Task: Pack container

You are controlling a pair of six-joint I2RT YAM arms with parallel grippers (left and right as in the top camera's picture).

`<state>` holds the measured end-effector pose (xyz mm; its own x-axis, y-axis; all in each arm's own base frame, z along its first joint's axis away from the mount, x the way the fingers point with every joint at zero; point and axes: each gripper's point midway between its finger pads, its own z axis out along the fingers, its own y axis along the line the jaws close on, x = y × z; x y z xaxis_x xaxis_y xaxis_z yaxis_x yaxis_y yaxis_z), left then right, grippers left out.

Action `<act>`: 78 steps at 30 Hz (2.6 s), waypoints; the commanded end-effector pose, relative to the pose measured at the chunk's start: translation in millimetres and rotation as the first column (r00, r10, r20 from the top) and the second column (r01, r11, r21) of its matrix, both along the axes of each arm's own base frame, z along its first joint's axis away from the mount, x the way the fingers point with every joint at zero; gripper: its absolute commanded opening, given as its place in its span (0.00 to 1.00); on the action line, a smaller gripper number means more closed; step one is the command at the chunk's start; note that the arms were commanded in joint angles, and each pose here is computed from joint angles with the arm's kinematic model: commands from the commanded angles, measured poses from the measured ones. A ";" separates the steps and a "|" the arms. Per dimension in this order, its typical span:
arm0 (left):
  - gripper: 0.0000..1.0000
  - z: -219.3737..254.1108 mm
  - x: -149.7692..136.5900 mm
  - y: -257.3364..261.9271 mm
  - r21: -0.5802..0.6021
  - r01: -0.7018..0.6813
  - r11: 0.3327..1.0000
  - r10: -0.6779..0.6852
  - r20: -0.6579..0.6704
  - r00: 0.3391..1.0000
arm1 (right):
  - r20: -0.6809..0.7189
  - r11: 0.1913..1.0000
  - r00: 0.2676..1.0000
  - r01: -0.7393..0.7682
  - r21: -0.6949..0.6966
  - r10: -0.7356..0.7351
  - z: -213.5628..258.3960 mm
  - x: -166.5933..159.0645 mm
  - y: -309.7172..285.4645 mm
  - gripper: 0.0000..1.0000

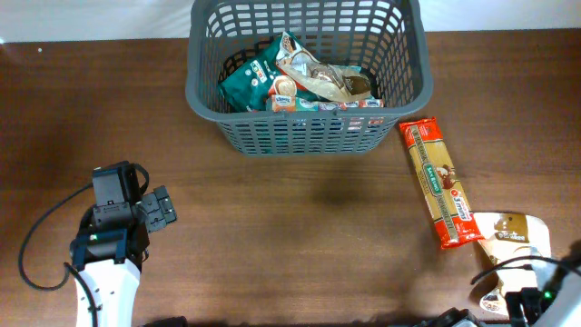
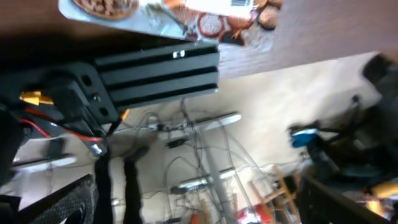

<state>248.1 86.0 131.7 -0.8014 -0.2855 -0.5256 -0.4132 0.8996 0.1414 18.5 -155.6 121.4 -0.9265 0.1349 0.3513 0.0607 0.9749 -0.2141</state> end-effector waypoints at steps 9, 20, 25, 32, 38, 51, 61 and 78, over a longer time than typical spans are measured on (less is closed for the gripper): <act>0.99 -3.5 -2.4 0.0 -0.013 -0.011 1.000 0.011 -0.008 1.000 | 0.052 0.952 0.998 0.011 0.305 -0.028 -46.1 15.5 7.0 0.91; 0.99 -4.2 -3.3 -0.7 -0.017 -0.009 1.000 0.009 -0.013 1.000 | 0.181 0.963 0.982 -0.094 0.251 0.049 -60.9 63.4 -4.5 0.92; 0.99 -6.0 -6.6 -1.2 -0.019 -0.010 1.000 0.009 -0.029 1.000 | 0.201 0.962 0.971 -0.169 0.214 0.126 -63.5 81.8 -5.2 0.95; 0.99 -6.0 -6.7 -1.2 -0.019 -0.010 1.000 0.009 -0.029 1.000 | 0.166 0.949 0.968 -0.222 0.222 0.188 -80.9 75.8 3.2 1.00; 0.99 -6.0 -6.7 -1.2 -0.019 -0.010 1.000 0.009 -0.029 1.000 | 0.135 0.945 0.966 -0.247 0.213 0.222 -80.5 73.8 2.2 0.99; 0.99 -5.6 -6.0 -1.1 -0.018 -0.010 1.000 0.009 -0.026 1.000 | -0.161 0.959 0.954 -0.227 0.167 0.254 -81.5 36.9 -25.4 0.99; 0.99 -5.6 -5.8 -1.1 -0.019 -0.009 1.000 0.009 -0.025 1.000 | -0.198 0.976 0.966 -0.130 0.174 0.164 -96.9 34.2 -22.5 0.99; 0.99 -4.8 -4.4 -0.9 -0.018 -0.009 1.000 0.009 -0.018 1.000 | -0.013 0.996 0.998 -0.063 0.066 0.064 -75.8 79.7 -48.3 0.99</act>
<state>243.7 85.2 129.2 -0.8123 -0.2873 -0.5076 -0.4102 0.9001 0.1469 79.3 -196.7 34.8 -0.8958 0.0245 0.4438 -0.0361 0.9912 -0.1275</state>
